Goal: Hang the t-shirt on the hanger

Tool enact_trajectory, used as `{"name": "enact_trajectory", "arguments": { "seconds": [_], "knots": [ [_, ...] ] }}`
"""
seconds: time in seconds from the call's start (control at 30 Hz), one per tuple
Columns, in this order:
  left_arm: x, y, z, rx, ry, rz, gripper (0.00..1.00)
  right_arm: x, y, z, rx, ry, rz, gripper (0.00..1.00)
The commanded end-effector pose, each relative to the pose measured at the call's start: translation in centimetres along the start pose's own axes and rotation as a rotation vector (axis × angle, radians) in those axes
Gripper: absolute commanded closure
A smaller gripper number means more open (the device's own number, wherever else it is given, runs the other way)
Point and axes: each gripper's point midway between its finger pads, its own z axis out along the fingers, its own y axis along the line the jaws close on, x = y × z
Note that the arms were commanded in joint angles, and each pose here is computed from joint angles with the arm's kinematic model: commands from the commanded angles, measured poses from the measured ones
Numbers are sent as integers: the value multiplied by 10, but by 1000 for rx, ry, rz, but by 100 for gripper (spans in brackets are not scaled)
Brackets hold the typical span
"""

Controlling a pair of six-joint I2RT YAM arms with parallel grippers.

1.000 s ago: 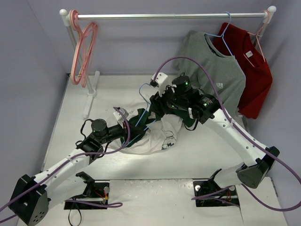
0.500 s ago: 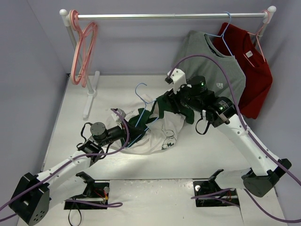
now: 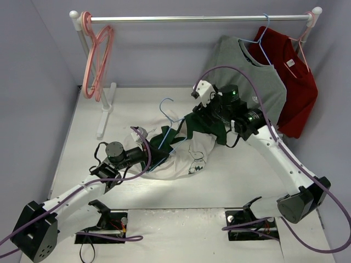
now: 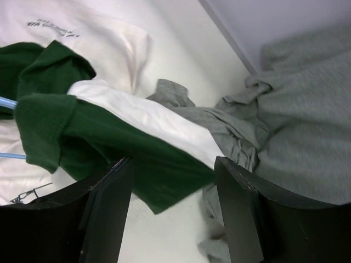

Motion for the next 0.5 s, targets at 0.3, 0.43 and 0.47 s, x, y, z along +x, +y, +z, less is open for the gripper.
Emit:
{"name": "enact_trajectory", "arguments": {
  "seconds": [0.3, 0.43, 0.47],
  "knots": [
    [-63, -32, 11, 130, -79, 176, 100, -30, 33, 25, -247, -115, -140, 55],
    [-61, -30, 14, 132, -46, 187, 100, -39, 45, 22, -289, -135, -152, 65],
    [-58, -29, 14, 130, -32, 183, 100, -42, 48, 20, -301, -145, -155, 65]
  ]
}}
